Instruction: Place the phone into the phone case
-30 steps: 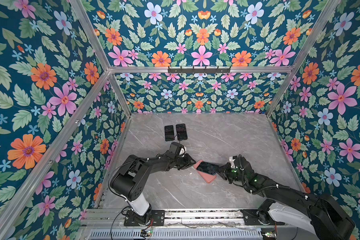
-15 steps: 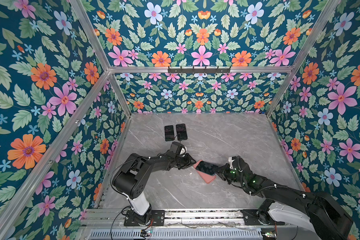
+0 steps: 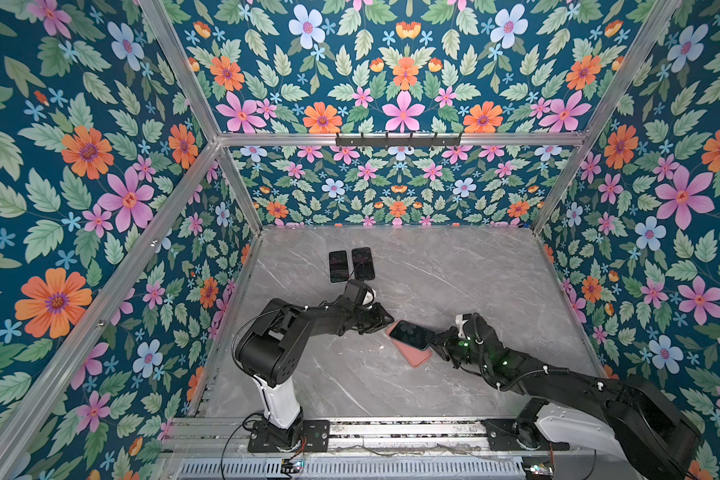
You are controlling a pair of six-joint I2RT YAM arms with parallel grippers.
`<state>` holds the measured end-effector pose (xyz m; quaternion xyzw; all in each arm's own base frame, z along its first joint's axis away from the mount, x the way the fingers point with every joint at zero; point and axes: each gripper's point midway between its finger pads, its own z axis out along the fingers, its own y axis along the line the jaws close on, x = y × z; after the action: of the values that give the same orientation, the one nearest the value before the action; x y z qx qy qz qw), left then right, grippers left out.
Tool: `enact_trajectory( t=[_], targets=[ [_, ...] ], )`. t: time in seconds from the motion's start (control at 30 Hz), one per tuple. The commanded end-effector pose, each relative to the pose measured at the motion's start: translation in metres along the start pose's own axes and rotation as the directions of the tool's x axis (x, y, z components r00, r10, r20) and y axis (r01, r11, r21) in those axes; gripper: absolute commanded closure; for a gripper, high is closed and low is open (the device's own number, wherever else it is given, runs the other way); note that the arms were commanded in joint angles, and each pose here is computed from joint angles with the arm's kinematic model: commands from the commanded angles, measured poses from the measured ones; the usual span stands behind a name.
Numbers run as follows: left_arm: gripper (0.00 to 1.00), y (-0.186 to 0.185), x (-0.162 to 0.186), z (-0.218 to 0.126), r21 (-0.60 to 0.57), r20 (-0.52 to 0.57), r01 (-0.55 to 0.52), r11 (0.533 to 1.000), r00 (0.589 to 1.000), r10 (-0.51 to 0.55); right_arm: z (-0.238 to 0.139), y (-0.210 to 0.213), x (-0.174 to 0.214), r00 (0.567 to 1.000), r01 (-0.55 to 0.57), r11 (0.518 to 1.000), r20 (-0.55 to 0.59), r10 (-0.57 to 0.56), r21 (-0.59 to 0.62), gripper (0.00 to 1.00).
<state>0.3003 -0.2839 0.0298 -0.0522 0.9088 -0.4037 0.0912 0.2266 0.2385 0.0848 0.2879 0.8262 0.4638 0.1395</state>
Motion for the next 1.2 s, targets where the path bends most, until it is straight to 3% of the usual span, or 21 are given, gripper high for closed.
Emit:
enact_trajectory(
  t=[0.0, 0.13, 0.57, 1.17],
  targets=[
    [0.67, -0.001, 0.000, 0.001, 0.017, 0.004, -0.002, 1.000, 1.000, 0.002, 0.003, -0.006, 0.004, 1.000, -0.014, 0.999, -0.026, 0.015, 0.039, 1.00],
    [0.68, -0.001, 0.002, 0.001, 0.026, 0.001, 0.001, 1.000, 1.000, -0.001, 0.009, -0.011, 0.011, 0.997, -0.010, 0.998, -0.074, 0.015, 0.066, 0.98],
    [0.68, 0.000, 0.006, -0.001, 0.035, 0.001, 0.002, 0.999, 1.000, -0.002, 0.015, -0.028, 0.023, 0.988, 0.015, 0.985, -0.156, 0.012, 0.172, 0.68],
    [0.69, 0.002, 0.008, -0.003, 0.035, 0.001, 0.001, 0.999, 1.000, -0.001, 0.038, -0.027, 0.038, 0.958, 0.030, 0.978, -0.284, 0.031, 0.208, 0.69]
  ],
)
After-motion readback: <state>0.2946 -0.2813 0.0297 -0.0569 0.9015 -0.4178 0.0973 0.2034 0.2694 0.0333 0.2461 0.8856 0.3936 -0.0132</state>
